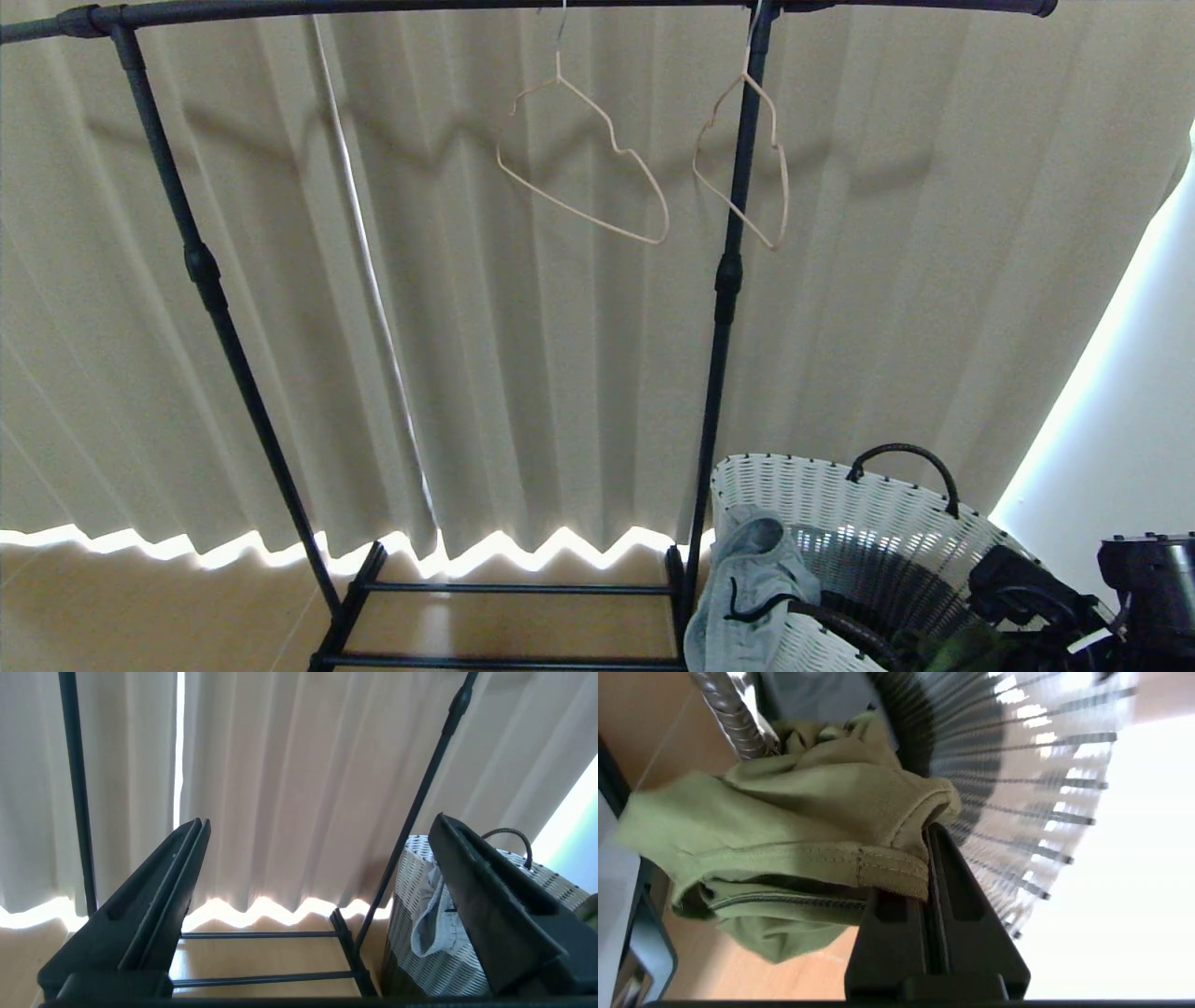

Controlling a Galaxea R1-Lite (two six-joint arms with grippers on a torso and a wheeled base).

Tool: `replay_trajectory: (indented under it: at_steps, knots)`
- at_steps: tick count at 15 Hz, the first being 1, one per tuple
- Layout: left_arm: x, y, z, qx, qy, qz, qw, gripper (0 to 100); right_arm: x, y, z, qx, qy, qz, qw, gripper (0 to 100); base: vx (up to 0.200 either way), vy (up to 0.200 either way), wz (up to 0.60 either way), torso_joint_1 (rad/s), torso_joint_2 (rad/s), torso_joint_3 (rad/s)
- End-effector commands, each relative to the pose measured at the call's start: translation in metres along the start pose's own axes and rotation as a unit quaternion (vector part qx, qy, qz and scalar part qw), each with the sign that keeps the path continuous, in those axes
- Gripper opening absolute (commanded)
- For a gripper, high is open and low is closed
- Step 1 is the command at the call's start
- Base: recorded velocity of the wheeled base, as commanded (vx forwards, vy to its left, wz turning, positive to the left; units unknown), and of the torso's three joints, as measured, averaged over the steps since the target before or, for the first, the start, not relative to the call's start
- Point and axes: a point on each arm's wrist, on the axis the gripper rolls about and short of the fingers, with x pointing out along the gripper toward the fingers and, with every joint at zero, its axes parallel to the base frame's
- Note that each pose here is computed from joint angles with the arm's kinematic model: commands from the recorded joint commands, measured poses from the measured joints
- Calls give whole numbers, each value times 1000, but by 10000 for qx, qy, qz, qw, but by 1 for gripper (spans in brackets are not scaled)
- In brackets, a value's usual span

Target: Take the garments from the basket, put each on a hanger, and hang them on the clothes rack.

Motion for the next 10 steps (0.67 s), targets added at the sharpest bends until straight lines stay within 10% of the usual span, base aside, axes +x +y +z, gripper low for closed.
replay_trajectory:
  at_steps: [1, 10]
  knots:
    - [0, 0, 0, -16, -2, -6, 10000, 100, -36, -2, -7, 159, -733, -501, 9959, 0, 0, 0, 0, 0, 0, 0]
    - [0, 0, 0, -1, -4, 2, 10000, 100, -92, -8, -8, 372, -2282, -1476, 9616, 0, 0, 0, 0, 0, 0, 0]
